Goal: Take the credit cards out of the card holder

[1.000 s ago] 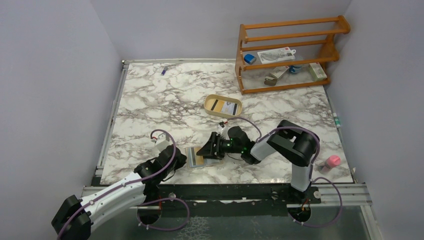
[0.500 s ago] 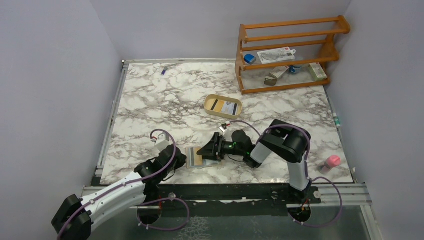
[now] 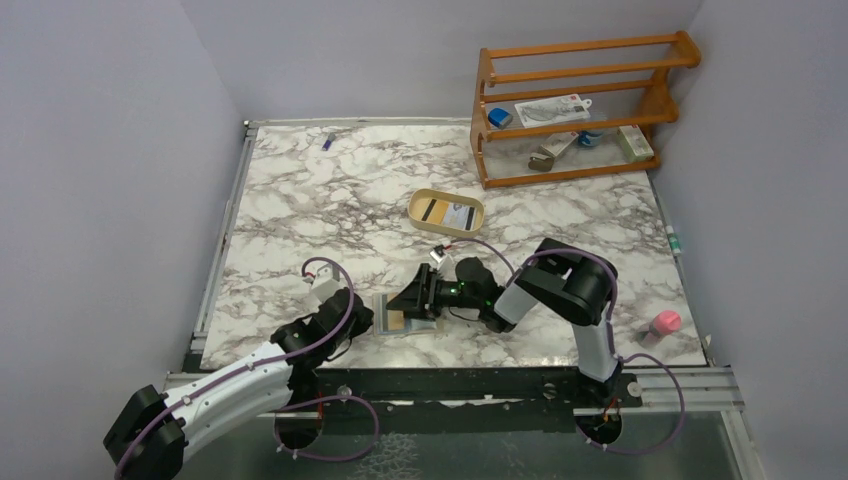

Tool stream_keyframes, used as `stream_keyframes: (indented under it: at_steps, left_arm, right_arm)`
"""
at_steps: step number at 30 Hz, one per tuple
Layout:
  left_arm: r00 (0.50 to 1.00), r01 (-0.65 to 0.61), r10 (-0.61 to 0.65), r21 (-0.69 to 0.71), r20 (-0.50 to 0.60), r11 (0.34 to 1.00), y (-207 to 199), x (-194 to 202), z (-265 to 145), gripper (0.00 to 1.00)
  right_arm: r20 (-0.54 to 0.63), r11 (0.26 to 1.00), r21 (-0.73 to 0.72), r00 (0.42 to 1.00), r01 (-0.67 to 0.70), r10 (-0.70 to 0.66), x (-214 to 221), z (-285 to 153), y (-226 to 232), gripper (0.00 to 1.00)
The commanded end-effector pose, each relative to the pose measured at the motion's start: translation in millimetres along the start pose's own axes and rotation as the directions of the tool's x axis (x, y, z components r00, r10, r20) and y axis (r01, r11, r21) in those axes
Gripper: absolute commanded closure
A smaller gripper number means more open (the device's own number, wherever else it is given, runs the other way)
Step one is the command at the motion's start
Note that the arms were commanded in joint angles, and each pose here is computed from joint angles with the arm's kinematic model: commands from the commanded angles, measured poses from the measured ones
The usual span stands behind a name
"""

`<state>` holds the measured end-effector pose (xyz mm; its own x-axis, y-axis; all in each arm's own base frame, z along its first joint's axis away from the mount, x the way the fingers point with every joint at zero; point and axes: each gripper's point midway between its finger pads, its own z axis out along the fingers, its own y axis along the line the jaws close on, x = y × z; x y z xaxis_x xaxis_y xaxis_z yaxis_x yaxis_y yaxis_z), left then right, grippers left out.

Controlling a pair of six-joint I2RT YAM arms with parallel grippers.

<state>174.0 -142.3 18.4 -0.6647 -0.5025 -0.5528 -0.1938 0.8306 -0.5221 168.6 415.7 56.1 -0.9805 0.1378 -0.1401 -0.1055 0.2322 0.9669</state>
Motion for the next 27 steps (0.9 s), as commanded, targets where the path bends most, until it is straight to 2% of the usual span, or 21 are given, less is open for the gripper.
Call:
stream_keyframes:
  at_steps: [1, 17, 27]
  left_arm:
    - [1.000, -0.007, 0.007, -0.005, -0.028, 1.000, 4.7, 7.9, 0.8, 1.00]
    - [1.000, 0.028, -0.027, 0.047, -0.011, 0.998, -3.8, 4.6, -0.9, 1.00]
    - [0.999, 0.041, -0.041, 0.073, 0.008, 0.997, -14.6, -3.9, -4.5, 1.00]
  right_arm:
    - [-0.023, 0.995, 0.067, 0.997, 0.080, -0.079, 2.7, 11.8, 4.1, 0.34]
    - [-0.024, 0.999, -0.036, 1.000, 0.000, -0.001, 5.2, 20.5, 16.0, 0.34]
    - [-0.052, 0.999, 0.018, 0.998, -0.032, 0.033, 13.0, 32.8, 1.8, 0.34]
